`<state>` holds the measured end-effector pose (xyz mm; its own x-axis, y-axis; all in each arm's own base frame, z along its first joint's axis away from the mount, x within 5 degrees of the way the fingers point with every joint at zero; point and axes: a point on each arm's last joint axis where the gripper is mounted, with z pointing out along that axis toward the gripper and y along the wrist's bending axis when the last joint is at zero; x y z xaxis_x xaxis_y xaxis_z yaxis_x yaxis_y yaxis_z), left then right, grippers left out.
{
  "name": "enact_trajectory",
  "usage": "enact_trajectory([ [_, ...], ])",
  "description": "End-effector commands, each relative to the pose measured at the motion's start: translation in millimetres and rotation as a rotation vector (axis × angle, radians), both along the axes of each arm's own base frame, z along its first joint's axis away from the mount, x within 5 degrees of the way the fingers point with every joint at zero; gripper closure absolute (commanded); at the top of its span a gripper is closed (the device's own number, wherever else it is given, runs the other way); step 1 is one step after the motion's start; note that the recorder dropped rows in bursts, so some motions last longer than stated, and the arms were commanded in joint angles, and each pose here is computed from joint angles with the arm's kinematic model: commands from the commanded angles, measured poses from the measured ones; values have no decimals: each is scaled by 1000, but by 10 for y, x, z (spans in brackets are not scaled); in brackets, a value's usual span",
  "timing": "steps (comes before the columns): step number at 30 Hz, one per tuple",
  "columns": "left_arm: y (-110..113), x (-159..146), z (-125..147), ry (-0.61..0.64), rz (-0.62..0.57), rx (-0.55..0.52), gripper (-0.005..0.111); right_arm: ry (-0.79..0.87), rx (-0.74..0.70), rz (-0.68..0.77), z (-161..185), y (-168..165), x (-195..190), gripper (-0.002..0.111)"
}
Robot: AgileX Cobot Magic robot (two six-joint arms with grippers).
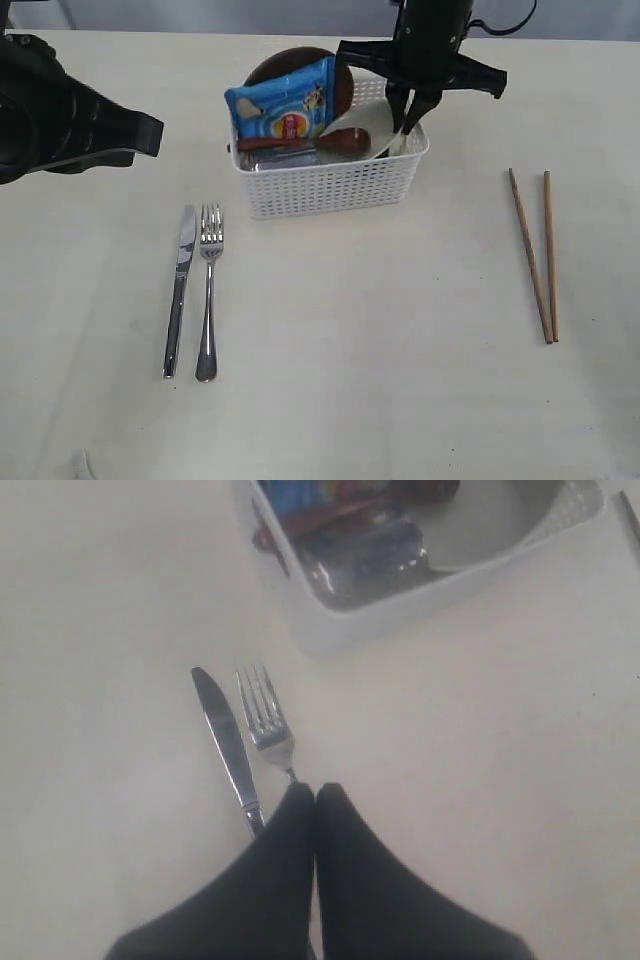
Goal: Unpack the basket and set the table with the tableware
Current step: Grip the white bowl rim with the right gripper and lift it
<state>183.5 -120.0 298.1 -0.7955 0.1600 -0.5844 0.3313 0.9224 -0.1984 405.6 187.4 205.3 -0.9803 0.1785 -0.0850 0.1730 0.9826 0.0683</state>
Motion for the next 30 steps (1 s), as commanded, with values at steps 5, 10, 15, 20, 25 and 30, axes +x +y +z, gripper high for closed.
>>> enact_trajectory([
  [5,4,-10,3,-7,1,-10,107,-65,-26,37,233,-44,-17,105],
  [10,4,-10,3,-7,1,-10,107,-143,-28,51,445,-46,41,105],
  [15,4,-9,4,-9,1,-11,107,-229,-12,74,696,-32,100,105],
  [20,4,-9,4,-11,-2,-8,107,-258,-48,90,735,-61,124,105],
  [25,4,-9,4,-11,-2,-8,107,-260,-60,126,736,-71,128,105],
  [30,4,-9,4,-11,-2,-8,107,-261,-65,154,736,-62,124,105],
])
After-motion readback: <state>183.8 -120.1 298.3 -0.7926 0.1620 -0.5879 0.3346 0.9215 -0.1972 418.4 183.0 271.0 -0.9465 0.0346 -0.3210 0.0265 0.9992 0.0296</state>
